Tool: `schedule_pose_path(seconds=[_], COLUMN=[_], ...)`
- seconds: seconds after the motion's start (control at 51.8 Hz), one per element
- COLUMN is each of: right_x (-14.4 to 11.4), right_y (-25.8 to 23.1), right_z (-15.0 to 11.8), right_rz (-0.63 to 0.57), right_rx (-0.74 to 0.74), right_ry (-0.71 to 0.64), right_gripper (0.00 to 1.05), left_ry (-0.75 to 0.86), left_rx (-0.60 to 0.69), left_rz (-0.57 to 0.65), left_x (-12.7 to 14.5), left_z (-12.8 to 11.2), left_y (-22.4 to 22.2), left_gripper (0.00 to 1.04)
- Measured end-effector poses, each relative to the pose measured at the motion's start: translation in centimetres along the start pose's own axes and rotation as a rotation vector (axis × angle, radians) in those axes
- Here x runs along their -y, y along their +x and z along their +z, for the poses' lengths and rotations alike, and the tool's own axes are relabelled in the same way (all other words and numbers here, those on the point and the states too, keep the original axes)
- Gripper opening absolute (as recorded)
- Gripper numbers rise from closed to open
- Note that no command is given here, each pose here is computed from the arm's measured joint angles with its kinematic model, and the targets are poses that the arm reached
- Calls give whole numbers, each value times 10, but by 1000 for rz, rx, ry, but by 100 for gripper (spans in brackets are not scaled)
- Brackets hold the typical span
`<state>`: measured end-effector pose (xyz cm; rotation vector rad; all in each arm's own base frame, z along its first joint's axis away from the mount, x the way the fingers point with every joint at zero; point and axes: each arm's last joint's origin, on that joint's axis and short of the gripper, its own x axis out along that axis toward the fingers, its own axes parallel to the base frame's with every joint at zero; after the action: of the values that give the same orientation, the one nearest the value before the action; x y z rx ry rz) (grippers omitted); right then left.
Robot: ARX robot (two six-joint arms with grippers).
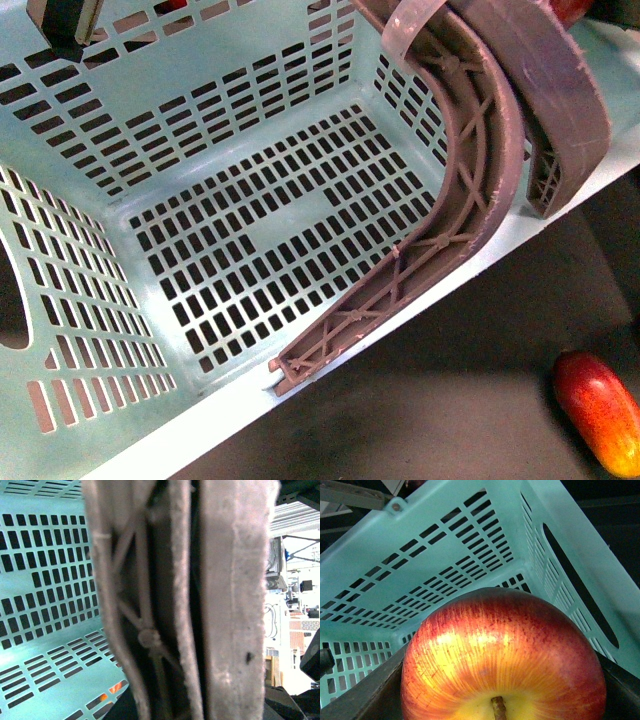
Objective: Pick apple with right arm and hold basket with left
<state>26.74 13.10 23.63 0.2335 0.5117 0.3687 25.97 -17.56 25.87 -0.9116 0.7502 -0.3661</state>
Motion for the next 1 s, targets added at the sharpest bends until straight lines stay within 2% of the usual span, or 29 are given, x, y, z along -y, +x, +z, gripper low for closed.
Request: schedule_pose_path(seconds=[0.097,0.347,0.463,0.579,0.656,0.733,0.811,1.004], right_x=[0,17,31,51,58,63,69,80], right_y=[-1,-24,-46,-78,-86,-90,-97,-107], right_z=[-1,9,14,4,-6,-16,-30,-53], right_rz=[-9,-131,-262,-544,-397,-345,-347,-359], right_rx=[3,115,207,293,426,490,515,503], right_ry=[16,61,76,50,-65,-143,-188,-214], right_gripper=[98,96,96,96,82,72,58,31], left_ry=[0,2,1,6,6,6,-6,0], left_rx=[1,-9,1,5,-3,-8,-15,-1], left_rz=[0,6,13,15,11,8,5,12], left_x=[0,-1,-2,-2,-2,-2,-1,-2], left_z=[0,-1,0,0,0,-1,-1,-1], left_y=[0,2,2,2,2,2,2,2], left_gripper=[15,15,15,15,15,15,15,15])
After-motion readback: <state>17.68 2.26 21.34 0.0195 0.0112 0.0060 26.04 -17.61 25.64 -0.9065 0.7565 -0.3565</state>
